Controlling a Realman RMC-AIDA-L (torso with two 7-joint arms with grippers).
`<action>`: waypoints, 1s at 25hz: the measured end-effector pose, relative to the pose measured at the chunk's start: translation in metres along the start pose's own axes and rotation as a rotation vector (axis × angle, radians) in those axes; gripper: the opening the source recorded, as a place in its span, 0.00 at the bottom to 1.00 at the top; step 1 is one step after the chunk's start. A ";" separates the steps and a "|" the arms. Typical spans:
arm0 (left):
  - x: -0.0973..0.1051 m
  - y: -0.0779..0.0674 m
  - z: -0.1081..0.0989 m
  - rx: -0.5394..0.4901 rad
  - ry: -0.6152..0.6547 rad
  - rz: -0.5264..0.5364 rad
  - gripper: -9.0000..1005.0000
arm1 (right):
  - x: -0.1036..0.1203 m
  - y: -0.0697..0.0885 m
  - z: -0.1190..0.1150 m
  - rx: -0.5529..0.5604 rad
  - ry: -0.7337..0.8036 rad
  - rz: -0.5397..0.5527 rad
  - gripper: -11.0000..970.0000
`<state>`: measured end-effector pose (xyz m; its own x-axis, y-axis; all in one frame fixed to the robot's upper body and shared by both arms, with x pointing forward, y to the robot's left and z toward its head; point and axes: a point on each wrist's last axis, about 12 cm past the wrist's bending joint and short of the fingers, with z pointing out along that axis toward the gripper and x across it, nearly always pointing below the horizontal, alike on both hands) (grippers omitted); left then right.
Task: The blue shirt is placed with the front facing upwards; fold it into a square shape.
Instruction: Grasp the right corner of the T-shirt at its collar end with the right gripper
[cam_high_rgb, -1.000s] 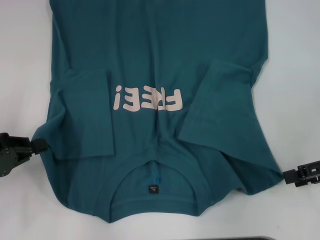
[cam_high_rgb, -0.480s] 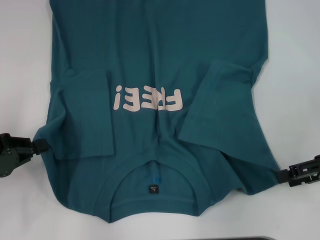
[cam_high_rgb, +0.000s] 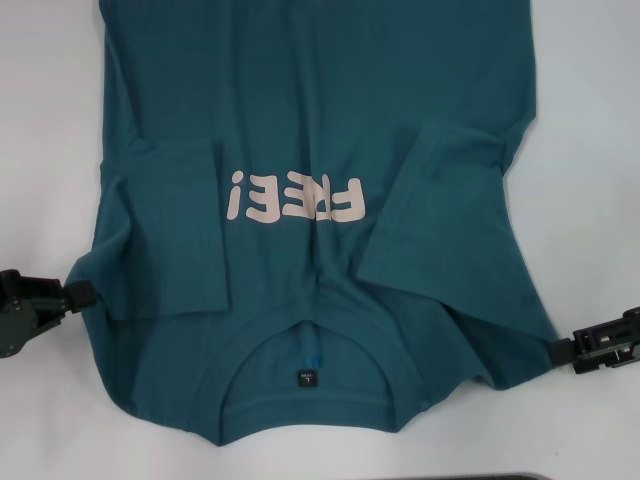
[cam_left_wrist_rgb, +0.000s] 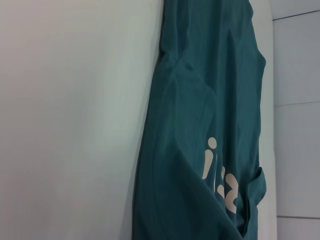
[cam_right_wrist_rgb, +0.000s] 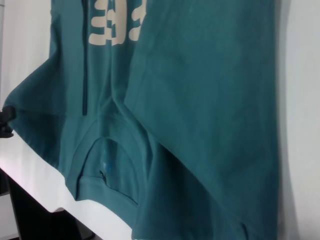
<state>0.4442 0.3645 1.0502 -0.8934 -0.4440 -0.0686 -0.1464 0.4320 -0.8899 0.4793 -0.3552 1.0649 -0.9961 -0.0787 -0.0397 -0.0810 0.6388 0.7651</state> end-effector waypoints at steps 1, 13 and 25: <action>0.000 0.000 0.000 0.000 0.000 -0.001 0.01 | 0.000 0.000 -0.001 0.003 0.000 0.001 0.75; 0.001 0.001 0.000 0.000 -0.003 -0.003 0.01 | -0.001 -0.002 -0.001 0.023 0.005 0.019 0.72; 0.000 0.001 0.000 -0.005 -0.006 -0.003 0.01 | -0.007 0.001 0.005 0.026 0.003 0.010 0.73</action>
<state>0.4437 0.3648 1.0490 -0.8903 -0.4501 -0.0686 -0.1512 0.4344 -0.8879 0.4859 -0.3497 1.0631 -0.9968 -0.0745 -0.0296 -0.0715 0.6597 0.7482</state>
